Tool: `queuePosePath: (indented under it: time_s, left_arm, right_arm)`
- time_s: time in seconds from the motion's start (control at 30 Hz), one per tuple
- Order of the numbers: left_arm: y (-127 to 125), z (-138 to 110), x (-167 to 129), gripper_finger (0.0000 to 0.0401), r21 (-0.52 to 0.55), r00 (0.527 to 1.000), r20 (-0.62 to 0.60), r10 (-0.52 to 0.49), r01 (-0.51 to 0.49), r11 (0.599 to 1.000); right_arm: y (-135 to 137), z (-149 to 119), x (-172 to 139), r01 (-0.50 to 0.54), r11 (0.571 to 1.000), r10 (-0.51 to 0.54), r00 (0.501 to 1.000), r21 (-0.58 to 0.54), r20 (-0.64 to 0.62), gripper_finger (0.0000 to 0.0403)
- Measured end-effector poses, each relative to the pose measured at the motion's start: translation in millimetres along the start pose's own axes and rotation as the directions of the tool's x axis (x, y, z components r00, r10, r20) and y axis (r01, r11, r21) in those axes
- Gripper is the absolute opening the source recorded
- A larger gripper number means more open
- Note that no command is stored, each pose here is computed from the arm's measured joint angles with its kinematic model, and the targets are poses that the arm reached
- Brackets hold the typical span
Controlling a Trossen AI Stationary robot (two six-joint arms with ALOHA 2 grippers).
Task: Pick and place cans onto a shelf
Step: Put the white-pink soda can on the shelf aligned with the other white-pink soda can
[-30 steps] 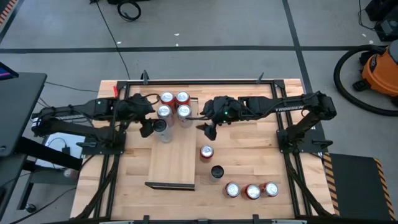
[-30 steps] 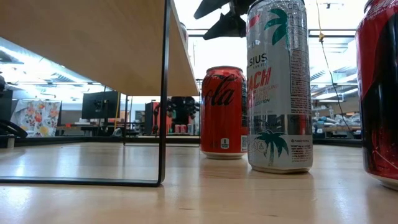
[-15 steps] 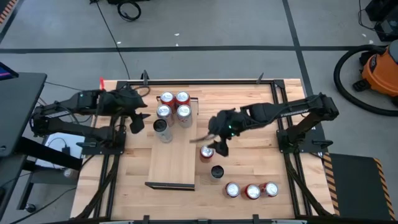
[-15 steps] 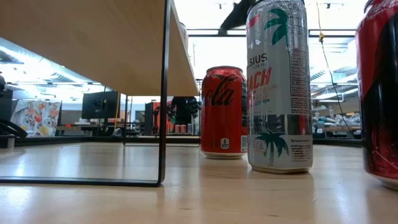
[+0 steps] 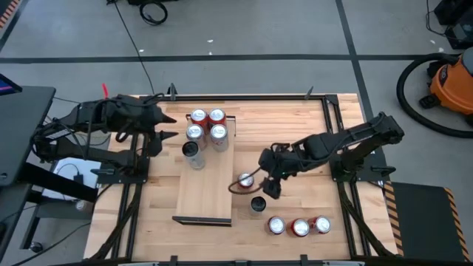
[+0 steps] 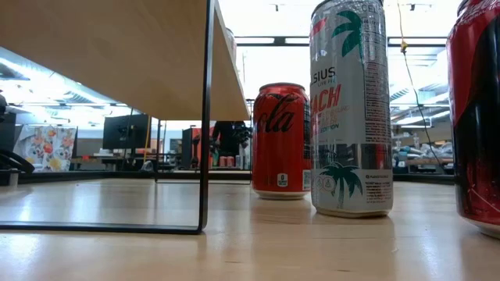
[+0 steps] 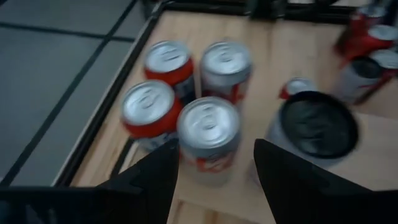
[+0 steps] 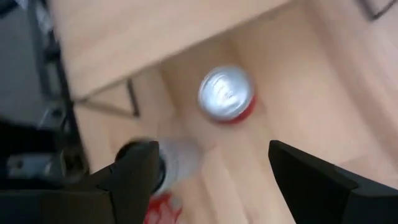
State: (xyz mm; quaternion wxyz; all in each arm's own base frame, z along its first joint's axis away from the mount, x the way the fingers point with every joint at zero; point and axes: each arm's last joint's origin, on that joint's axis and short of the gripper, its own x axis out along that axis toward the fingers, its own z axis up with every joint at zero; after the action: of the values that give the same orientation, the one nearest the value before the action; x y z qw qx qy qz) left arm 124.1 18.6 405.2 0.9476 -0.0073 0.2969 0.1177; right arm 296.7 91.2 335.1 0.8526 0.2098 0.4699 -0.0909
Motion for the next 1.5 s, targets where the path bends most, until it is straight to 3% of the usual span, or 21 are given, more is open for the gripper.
queuePosePath:
  time_s: [0.1,0.33,0.5,0.8,0.97,1.1,1.3,1.5]
  left_arm:
    - [-2.0,1.8,-0.2,0.0217,0.032,0.997,0.018,-0.069,0.069,0.997]
    - [-3.8,2.7,-1.6,0.0217,0.024,0.99,0.034,-0.136,0.135,0.991]
    - [-3.6,4.1,-4.0,0.0217,-0.025,0.989,0.062,-0.137,0.138,0.99]
    - [-3.5,22.3,-7.0,0.0217,-0.165,0.959,0.251,-0.135,0.18,0.97]
    - [-3.1,35.1,-12.2,0.0217,-0.21,0.913,0.387,-0.132,0.227,0.951]
    - [-2.3,40.8,-18.8,0.0217,-0.214,0.875,0.466,-0.128,0.252,0.944]
    - [-1.7,44.0,-21.5,0.0217,-0.157,0.856,0.504,-0.115,0.222,0.962]
    - [-1.1,44.6,-20.8,0.0217,-0.097,0.858,0.505,-0.093,0.164,0.982]
  right_arm:
    - [-0.2,5.8,4.8,0.03,0.999,-0.032,0.998,0.024,0.057,0.0312]
    - [-8.1,21.2,44.6,0.036,0.999,-0.036,0.999,0.036,-0.006,0.0327]
    - [-15.7,27.9,63.4,0.058,0.995,-0.06,0.998,-0.076,-0.033,0.035]
    - [-24.0,34.6,71.1,0.081,0.96,-0.09,0.996,-0.267,-0.02,0.0371]
    - [-32.6,38.1,71.9,0.026,0.959,-0.049,0.996,-0.281,-0.074,0.0378]
    - [-36.0,36.8,65.6,-0.054,0.972,0.016,0.986,-0.229,-0.166,0.0376]
    - [-18.6,34.7,47.6,-0.098,0.962,0.049,0.98,-0.255,-0.192,0.0376]
    - [18.2,32.0,34.5,-0.178,0.919,0.156,0.984,-0.352,-0.089,0.0375]
